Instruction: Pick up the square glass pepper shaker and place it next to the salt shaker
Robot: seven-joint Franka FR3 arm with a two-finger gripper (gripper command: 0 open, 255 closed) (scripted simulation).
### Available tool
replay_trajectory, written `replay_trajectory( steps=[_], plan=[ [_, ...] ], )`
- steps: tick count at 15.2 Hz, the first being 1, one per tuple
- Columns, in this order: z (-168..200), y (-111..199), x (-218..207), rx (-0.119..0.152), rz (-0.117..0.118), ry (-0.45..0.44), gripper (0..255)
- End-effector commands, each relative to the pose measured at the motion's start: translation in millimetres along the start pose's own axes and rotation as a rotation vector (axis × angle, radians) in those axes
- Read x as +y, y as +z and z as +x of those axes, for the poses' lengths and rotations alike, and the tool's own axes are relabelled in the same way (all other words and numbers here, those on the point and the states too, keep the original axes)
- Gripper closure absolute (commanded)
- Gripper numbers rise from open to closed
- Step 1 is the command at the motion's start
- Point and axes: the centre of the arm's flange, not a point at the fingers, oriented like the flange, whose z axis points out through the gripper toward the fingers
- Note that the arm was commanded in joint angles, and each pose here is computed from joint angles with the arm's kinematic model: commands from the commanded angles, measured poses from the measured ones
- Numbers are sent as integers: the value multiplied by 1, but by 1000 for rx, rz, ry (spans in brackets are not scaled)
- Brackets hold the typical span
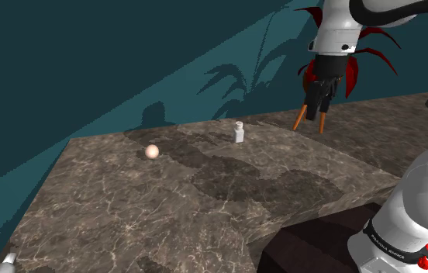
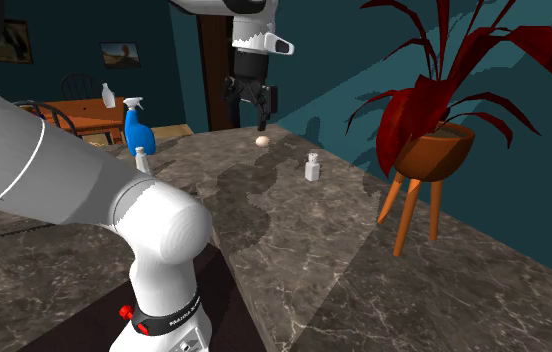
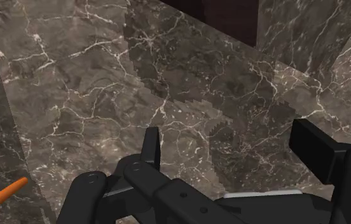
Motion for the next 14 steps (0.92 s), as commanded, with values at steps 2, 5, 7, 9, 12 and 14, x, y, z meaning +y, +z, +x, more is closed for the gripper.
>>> replay_trajectory(
  steps=[2,5,7,9,12,14],
  plan=[
    [11,5,0,6,-5,1,0],
    [45,21,1,25,-22,2,0],
    [67,31,2,38,-33,3,0],
    [90,40,3,50,-43,4,0],
    [124,54,4,69,-60,6,0],
    [146,63,5,81,-71,7,0]
  ],
)
